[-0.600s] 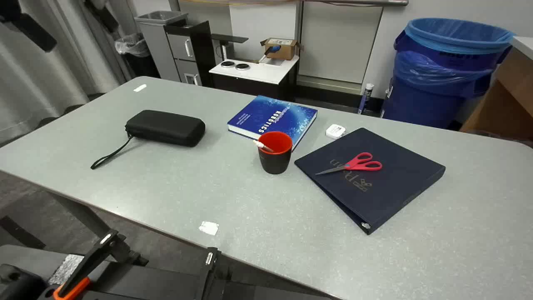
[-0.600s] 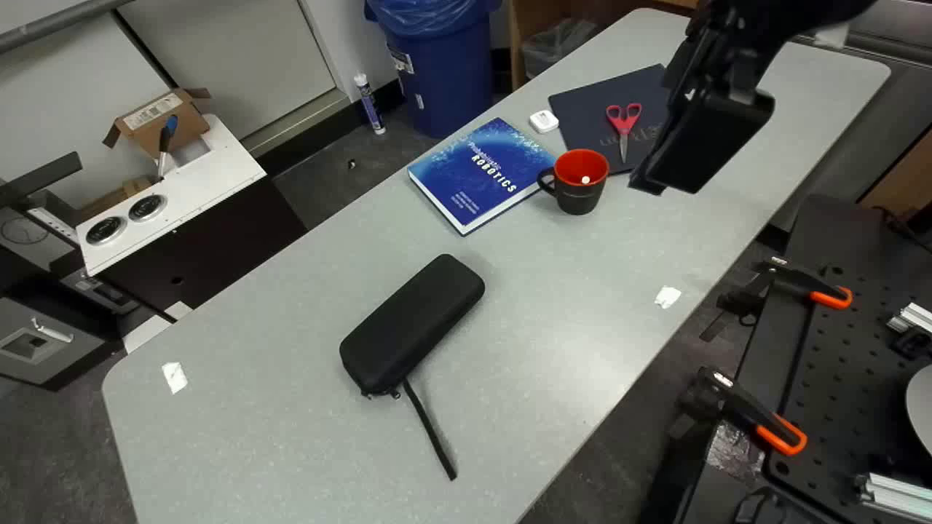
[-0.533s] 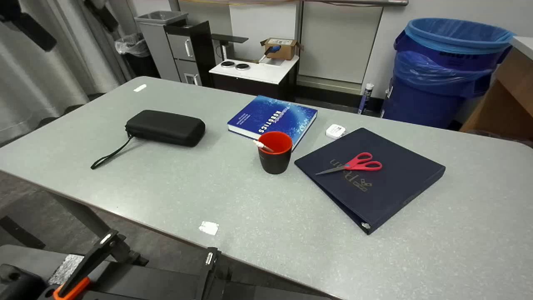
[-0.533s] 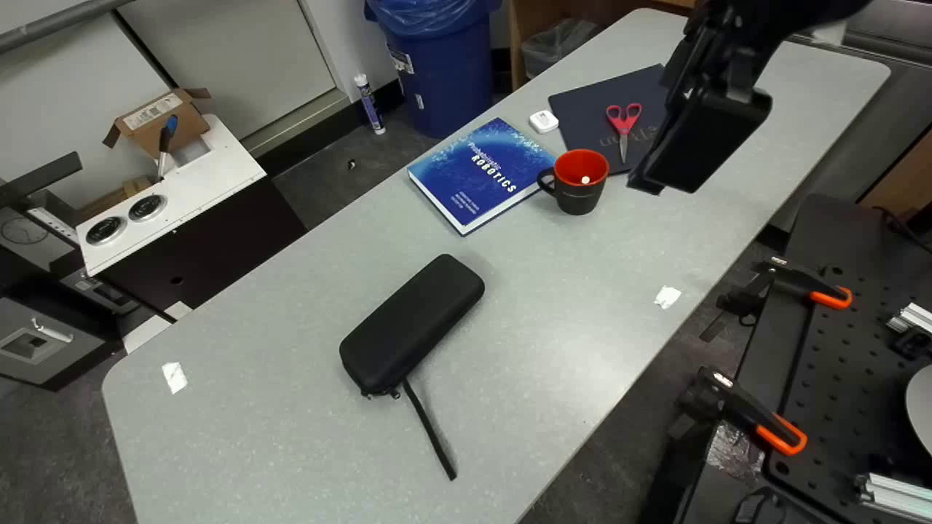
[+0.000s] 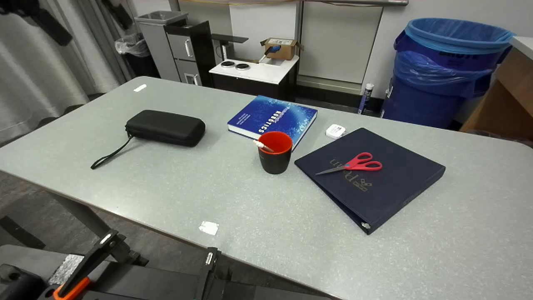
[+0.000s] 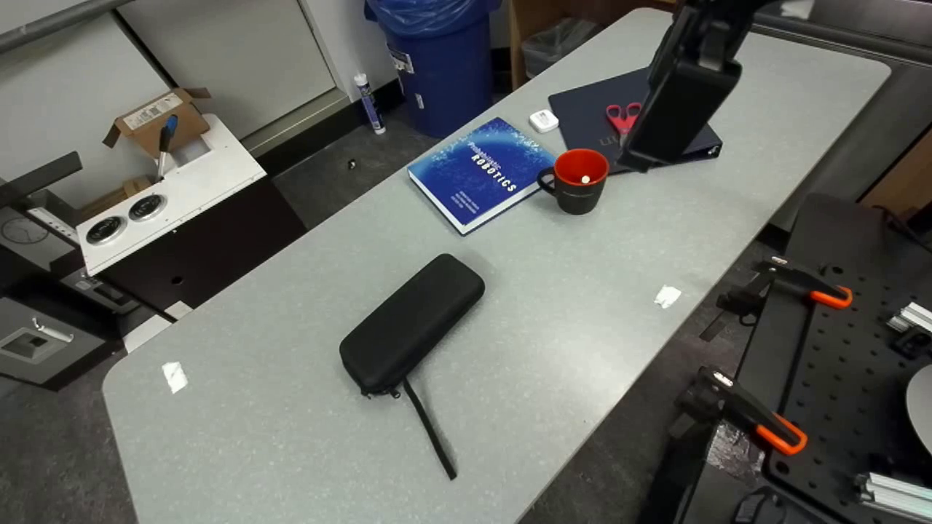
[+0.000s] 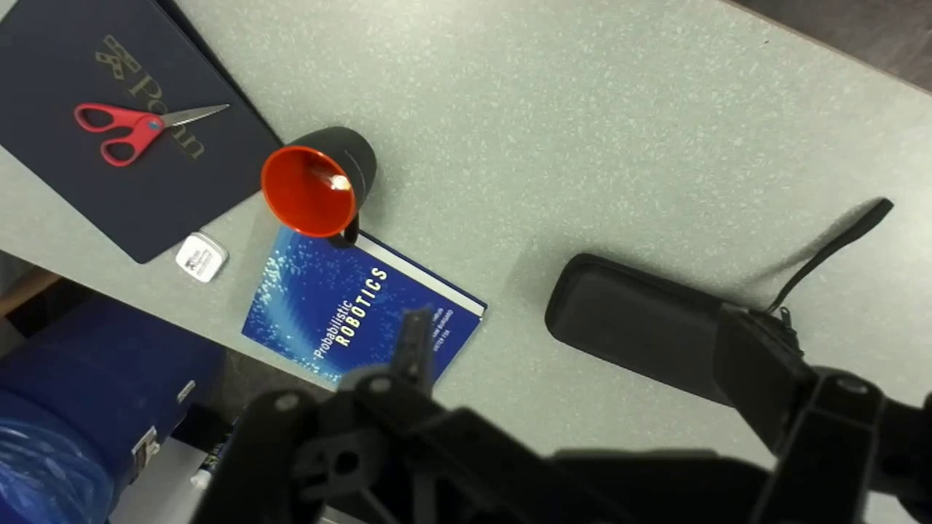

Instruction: Put the pen on the table

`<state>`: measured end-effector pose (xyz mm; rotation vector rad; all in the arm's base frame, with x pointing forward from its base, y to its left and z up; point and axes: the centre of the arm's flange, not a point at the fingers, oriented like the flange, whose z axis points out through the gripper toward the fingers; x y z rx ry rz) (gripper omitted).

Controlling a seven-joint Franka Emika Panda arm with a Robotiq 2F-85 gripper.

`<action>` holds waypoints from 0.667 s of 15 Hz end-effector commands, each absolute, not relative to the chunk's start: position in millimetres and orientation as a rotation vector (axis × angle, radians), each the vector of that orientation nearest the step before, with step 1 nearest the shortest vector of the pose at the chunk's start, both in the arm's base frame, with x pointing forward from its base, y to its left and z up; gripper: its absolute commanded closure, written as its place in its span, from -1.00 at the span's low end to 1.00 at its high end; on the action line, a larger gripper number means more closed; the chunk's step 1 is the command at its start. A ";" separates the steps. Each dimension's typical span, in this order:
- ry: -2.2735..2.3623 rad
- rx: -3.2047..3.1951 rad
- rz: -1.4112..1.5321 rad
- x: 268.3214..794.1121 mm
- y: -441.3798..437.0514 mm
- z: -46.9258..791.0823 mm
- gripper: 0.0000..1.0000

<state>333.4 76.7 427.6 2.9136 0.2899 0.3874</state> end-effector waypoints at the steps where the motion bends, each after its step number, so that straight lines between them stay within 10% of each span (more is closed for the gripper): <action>1: 0.186 2.886 0.317 380.0 37.0 399.8 -1.00; 10: -0.095 2.853 0.127 409.1 -26.2 320.5 -1.00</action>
